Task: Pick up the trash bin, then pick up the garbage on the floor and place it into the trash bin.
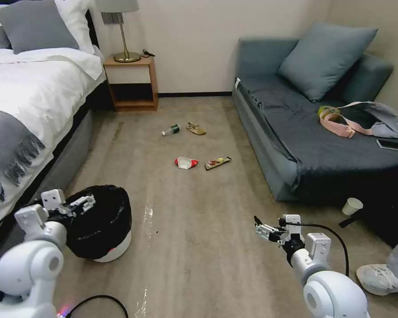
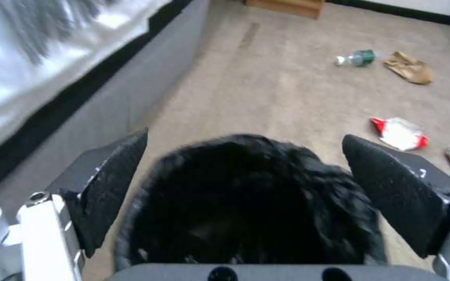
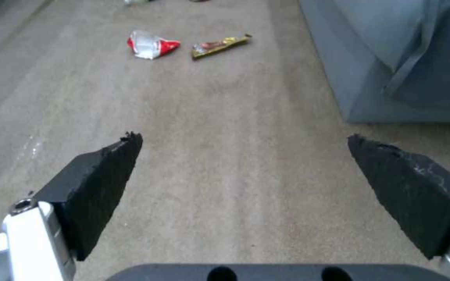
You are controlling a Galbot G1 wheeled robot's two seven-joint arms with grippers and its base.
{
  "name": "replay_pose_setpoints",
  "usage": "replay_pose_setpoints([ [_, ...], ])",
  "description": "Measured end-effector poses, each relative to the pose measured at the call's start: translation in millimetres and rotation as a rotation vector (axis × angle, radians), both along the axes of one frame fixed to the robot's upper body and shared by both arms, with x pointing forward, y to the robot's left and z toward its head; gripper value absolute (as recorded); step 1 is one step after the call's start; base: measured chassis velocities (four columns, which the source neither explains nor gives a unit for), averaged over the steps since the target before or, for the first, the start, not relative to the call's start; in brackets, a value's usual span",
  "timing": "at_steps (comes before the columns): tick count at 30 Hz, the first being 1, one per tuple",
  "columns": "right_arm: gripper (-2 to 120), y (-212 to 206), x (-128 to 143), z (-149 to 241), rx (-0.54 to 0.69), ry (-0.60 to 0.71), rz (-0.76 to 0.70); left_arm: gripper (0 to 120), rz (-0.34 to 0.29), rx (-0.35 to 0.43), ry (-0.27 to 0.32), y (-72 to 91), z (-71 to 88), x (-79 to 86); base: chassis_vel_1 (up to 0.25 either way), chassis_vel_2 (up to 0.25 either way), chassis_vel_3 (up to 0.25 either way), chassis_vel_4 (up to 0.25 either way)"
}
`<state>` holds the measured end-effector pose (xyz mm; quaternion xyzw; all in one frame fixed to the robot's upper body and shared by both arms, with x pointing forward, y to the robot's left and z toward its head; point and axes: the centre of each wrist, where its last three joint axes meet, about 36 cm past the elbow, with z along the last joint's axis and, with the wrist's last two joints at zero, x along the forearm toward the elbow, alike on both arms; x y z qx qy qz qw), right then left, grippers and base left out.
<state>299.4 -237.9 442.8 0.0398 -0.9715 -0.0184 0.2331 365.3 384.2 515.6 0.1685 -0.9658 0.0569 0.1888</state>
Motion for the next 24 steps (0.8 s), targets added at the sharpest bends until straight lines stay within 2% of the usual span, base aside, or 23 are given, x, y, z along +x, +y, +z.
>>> replay_pose_setpoints([
  [2, 100, 1.1, 1.4, -3.4, -0.003, 0.000, 0.002, 100, 0.020, 0.026, 0.016, 15.7, 2.1, 4.5, 0.000, 0.000, 0.000, 0.000],
  [5, 100, 1.6, 2.7, -4.9, -0.003, 0.001, 0.003, 100, 0.026, 0.040, 0.032, 24.5, 1.3, 7.0, 0.000, 0.000, 0.000, 0.000],
  [7, 100, 3.4, 5.1, -6.3, 0.000, -0.002, 0.006, 100, 0.032, 0.051, 0.070, 36.9, -5.5, 12.2, 0.000, 0.000, 0.000, 0.000],
  [9, 100, 4.0, 5.7, -6.5, 0.001, -0.003, 0.007, 100, 0.033, 0.052, 0.082, 39.6, -8.3, 13.9, 0.000, 0.000, 0.000, 0.000],
  [11, 100, 6.7, 7.7, -7.2, 0.007, -0.007, 0.011, 100, 0.045, 0.055, 0.127, 51.3, -20.9, 23.5, 0.000, 0.000, 0.000, 0.000],
  [12, 100, 6.7, 7.7, -7.2, 0.007, -0.007, 0.011, 100, 0.045, 0.055, 0.127, 51.3, -20.9, 23.5, 0.000, 0.000, 0.000, 0.000],
  [15, 100, 9.1, 8.3, -8.9, 0.009, -0.009, 0.013, 100, 0.057, 0.050, 0.163, 58.4, -35.0, 33.9, 0.000, 0.000, 0.000, 0.000],
  [20, 100, 9.9, 8.1, -9.9, 0.009, -0.013, 0.012, 100, 0.066, 0.051, 0.187, 61.2, -44.5, 41.2, 0.000, 0.000, 0.000, 0.000],
  [22, 100, 10.3, 7.5, -10.6, 0.009, -0.013, 0.011, 100, 0.073, 0.053, 0.207, 62.9, -53.3, 47.9, 0.000, 0.000, 0.000, 0.000],
  [23, 100, 10.7, 6.0, -11.8, 0.009, -0.012, 0.010, 100, 0.081, 0.056, 0.229, 64.1, -62.8, 54.7, 0.000, 0.000, 0.000, 0.000],
  [24, 100, 10.7, 6.0, -11.8, 0.009, -0.012, 0.010, 100, 0.081, 0.056, 0.229, 64.1, -62.8, 54.7, 0.000, 0.000, 0.000, 0.000],
])
